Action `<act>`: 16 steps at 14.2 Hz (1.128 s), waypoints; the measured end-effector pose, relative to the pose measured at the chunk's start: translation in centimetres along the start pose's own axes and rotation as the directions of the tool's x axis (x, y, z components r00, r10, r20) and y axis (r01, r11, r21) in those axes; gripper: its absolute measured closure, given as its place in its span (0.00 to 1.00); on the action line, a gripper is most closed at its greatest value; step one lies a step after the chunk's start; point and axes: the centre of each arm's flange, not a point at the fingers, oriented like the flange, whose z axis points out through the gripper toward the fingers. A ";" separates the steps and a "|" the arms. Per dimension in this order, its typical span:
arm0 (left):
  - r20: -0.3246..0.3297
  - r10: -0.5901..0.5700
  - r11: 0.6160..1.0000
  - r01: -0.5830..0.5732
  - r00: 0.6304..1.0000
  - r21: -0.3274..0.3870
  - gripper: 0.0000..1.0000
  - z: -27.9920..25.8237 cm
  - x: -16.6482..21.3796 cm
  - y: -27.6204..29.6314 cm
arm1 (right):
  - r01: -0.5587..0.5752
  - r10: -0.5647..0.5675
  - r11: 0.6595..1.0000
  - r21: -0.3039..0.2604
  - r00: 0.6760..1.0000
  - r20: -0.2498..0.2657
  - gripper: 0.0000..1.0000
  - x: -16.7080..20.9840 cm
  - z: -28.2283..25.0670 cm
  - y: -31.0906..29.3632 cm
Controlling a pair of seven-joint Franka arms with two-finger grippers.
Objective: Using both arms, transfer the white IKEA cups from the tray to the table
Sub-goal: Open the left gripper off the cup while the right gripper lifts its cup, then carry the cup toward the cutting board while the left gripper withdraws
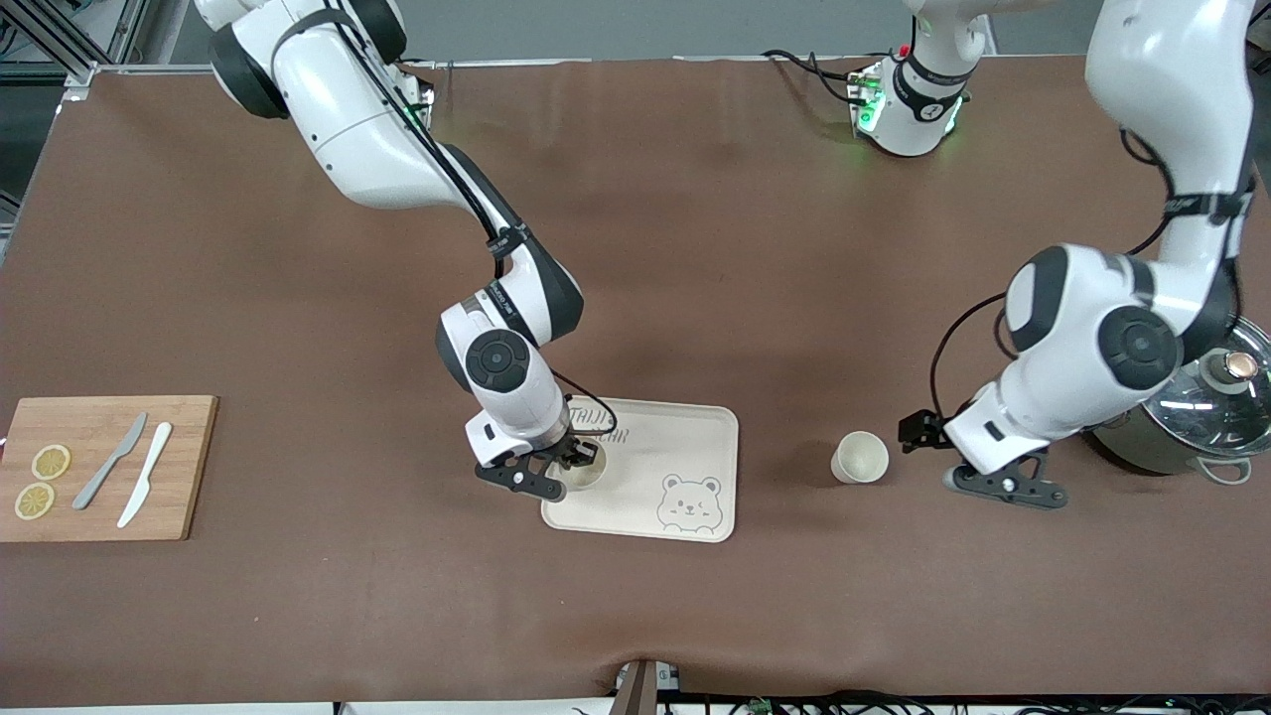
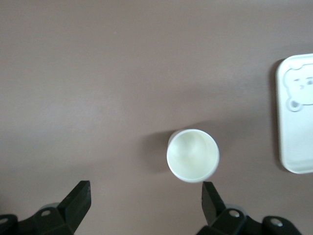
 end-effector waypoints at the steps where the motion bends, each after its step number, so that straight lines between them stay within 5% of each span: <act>1: 0.001 -0.018 1.000 0.018 1.000 0.002 0.00 -0.9 0.1 0.3 | -0.012 0.013 1.000 -0.026 1.000 0.019 0.97 0.7 -0.8 0.7; 5: 0.026 -0.047 0.999 0.047 0.999 -0.005 0.00 0.6 0.1 0.3 | 0.089 -0.085 0.993 -0.072 0.995 0.059 0.97 5.4 -8.7 4.9; 9: 0.015 -0.133 0.991 0.133 0.991 -0.005 0.00 0.1 0.4 0.3 | 0.177 -0.172 0.983 -0.046 0.981 0.094 0.97 10.2 -16.4 13.8; 16: -0.006 -0.217 0.976 0.217 0.976 0.019 0.00 -0.4 0.7 2.1 | 0.296 -0.289 0.955 -0.017 0.943 0.168 0.97 11.1 -19.6 29.0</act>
